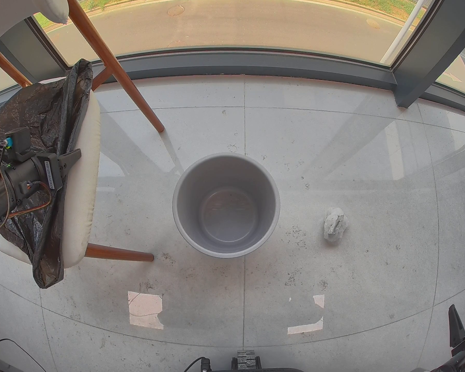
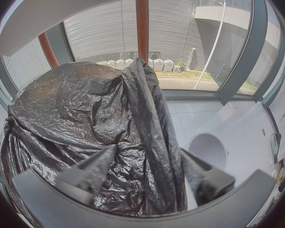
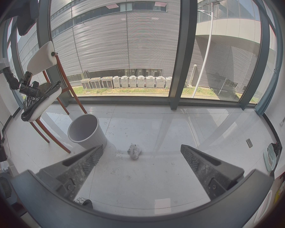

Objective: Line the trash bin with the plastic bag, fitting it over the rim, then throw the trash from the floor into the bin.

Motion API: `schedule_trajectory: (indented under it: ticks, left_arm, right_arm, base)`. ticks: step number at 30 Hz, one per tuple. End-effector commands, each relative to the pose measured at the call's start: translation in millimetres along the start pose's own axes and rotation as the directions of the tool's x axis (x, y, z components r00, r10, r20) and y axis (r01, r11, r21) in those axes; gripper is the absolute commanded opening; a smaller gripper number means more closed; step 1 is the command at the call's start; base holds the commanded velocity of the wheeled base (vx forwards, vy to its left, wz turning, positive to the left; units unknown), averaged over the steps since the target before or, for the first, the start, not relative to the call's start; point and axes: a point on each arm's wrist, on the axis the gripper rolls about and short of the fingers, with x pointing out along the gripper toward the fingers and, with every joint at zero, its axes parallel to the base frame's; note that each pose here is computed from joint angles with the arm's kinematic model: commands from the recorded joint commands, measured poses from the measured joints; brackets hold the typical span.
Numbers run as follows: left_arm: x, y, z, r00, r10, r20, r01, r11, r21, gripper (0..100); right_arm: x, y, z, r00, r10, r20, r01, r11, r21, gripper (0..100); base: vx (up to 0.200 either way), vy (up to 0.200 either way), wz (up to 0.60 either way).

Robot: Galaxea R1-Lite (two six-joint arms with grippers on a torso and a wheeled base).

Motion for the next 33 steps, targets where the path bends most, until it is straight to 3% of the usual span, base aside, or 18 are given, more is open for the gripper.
schedule_trajectory:
  ticks: [1,8,14,22,29,33]
  left_arm:
    - [2,-1,-2,1.000,-0.006,-0.011,0.006,1.000,-0.001,0]
    - [-3,1,3,1.000,-0.004,0.009,0.004,1.000,0.000,0]
    - [-40,-3,25,0.994,-0.019,0.105,0.018,1.000,0.007,0]
    - [-98,-14,10,0.972,-0.229,0.049,0.229,0.973,-0.004,0]
    - [-111,-19,-6,0.942,-0.334,0.019,0.335,0.942,-0.007,0]
    - [-111,-27,-9,0.906,-0.424,0.011,0.424,0.906,0.003,0]
  right_arm:
    - [0,0,-5,1.000,0.000,-0.005,0.000,1.000,0.000,100]
    - [0,0,-4,1.000,0.000,-0.003,0.000,1.000,0.000,100]
    - [0,0,-4,1.000,0.001,-0.003,-0.001,1.000,-0.002,100]
    - [0,0,-5,1.000,0.000,-0.005,0.000,1.000,-0.002,100]
    - [0,0,-5,1.000,0.001,-0.005,-0.001,1.000,-0.002,100]
    - [0,0,-5,1.000,0.001,-0.003,-0.001,1.000,0.000,100]
  base:
    - [0.000,0.000,0.00]
    - [0.000,0.000,0.00]
    - [0.000,0.000,0.00]
    - [0.000,0.000,0.00]
    - [0.000,0.000,0.00]
    - [0.000,0.000,0.00]
